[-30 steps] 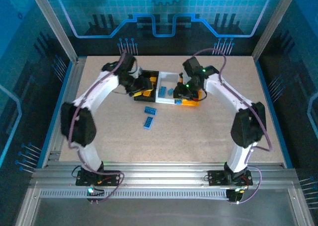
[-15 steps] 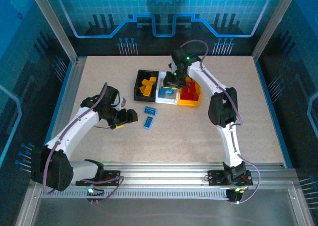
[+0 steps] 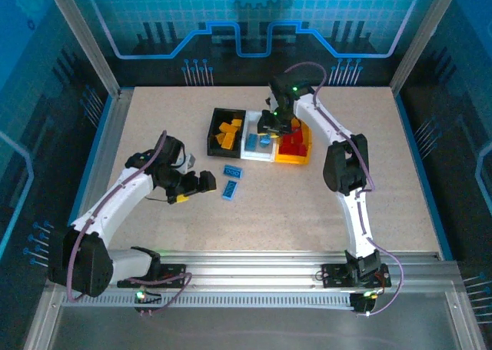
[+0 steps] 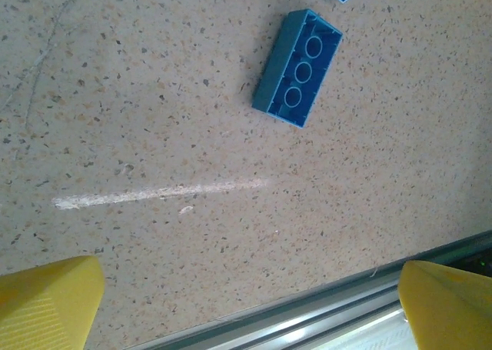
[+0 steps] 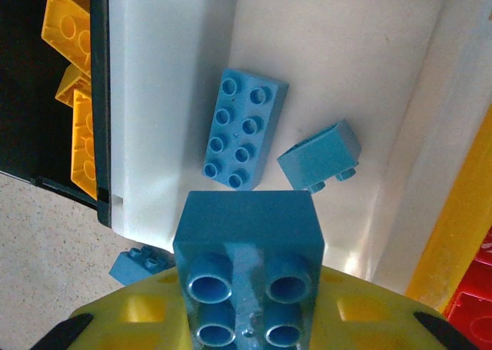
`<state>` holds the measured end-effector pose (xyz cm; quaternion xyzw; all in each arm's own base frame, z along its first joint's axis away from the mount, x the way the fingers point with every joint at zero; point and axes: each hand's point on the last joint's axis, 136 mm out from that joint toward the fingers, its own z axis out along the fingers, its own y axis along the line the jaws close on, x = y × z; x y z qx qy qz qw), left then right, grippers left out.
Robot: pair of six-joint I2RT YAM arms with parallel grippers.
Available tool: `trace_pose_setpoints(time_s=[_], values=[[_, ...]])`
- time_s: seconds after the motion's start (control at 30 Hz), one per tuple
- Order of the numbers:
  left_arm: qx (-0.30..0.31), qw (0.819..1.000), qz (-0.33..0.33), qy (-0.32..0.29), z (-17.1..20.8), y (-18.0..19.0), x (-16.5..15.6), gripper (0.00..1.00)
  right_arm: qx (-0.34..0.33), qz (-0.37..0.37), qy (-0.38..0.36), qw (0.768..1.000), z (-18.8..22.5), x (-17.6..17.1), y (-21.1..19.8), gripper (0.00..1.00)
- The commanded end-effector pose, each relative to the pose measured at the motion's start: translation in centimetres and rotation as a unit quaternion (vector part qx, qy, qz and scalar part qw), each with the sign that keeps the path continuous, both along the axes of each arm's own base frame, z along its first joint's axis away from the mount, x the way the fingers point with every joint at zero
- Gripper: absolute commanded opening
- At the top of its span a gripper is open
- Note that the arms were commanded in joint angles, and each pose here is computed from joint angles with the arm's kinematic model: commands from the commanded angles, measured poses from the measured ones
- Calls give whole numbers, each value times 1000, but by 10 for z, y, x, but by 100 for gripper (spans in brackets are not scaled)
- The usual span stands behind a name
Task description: Sort the legos into containers by color
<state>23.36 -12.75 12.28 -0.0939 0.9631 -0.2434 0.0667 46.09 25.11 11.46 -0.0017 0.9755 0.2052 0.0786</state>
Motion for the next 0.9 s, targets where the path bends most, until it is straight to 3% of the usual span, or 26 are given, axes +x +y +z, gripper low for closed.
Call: trace_pose_setpoints(time_s=[0.0, 0.17, 0.47, 0.87], values=[[-16, 1000, 2, 1, 1, -2, -4, 99, -14, -5, 21, 1000, -16, 0, -8, 32], [-16, 1000, 4, 0, 1, -2, -4, 99, -14, -8, 22, 1000, -16, 3, -10, 34], [-17, 1000, 9, 1, 0, -2, -2, 99, -16, -9, 25, 1000, -18, 4, -12, 49], [-16, 1000, 11, 4, -2, -2, -1, 99, -16, -8, 24, 1000, -17, 4, -12, 58]])
